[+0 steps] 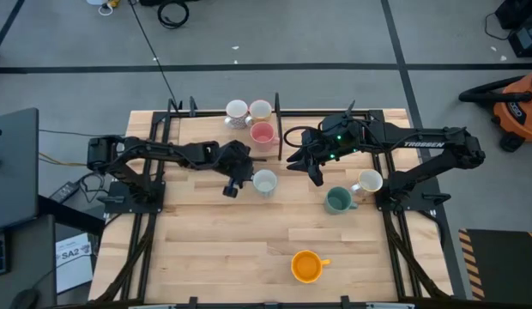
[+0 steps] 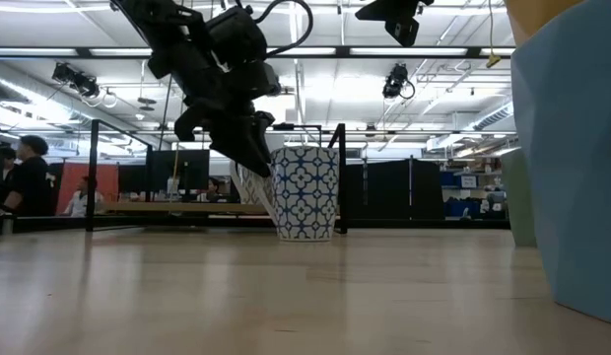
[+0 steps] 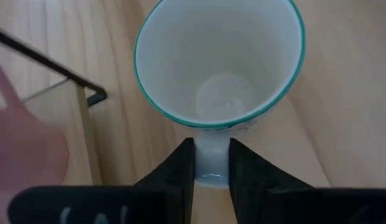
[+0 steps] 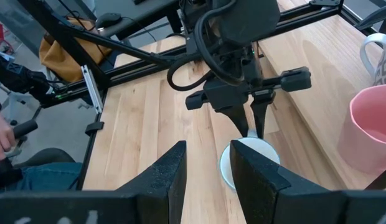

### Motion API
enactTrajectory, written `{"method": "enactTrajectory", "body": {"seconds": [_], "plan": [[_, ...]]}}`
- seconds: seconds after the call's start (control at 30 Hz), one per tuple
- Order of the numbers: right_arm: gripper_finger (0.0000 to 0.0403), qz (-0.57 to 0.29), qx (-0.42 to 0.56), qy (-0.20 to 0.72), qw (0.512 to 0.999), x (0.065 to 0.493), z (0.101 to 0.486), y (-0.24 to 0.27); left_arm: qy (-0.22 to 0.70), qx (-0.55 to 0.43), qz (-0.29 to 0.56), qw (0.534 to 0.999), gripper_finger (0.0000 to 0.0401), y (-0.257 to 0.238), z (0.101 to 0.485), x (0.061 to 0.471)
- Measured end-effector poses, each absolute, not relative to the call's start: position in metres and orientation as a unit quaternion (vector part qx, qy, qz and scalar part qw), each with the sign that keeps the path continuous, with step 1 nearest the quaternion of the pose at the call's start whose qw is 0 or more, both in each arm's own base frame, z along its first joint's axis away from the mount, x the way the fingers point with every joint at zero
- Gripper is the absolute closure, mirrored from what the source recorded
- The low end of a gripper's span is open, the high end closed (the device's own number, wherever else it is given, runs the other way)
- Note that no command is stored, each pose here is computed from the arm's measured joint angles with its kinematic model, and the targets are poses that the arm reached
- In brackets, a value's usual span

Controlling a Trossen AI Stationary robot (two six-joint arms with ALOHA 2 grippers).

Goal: Place coffee mugs
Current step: Put the blue patterned mug on the shelf

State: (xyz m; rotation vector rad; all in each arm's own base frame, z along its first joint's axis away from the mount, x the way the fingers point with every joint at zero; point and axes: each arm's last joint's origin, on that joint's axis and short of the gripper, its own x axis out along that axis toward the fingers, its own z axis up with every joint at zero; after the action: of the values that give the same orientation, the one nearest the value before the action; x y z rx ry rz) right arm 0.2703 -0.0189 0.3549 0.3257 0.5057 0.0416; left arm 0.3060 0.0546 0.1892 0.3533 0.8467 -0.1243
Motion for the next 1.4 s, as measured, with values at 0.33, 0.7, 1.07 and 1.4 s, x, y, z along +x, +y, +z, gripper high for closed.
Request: {"method": "enactTrajectory", "body": {"seconds": [0.33,0.7,1.07,1.4], "plan": [[0.0275,0.02,0.16,0.249,0.955,0.27,0.355,-0.019,0.416,0.103,-0.028,0.903,0.0324,0.044,0.192,0.305],[0.0275,0.024,0.148,0.249,0.957,0.27,0.355,-0.019,0.412,0.083,-0.002,0.907,0.0324,0.036,0.216,0.288],[0.0275,0.023,0.148,0.252,0.956,0.27,0.354,-0.019,0.407,0.091,0.082,0.905,0.0324,0.036,0.252,0.253],[0.0275,0.02,0.148,0.25,0.957,0.27,0.354,-0.02,0.427,0.093,0.212,0.874,0.0325,0.038,0.279,0.203]]}}
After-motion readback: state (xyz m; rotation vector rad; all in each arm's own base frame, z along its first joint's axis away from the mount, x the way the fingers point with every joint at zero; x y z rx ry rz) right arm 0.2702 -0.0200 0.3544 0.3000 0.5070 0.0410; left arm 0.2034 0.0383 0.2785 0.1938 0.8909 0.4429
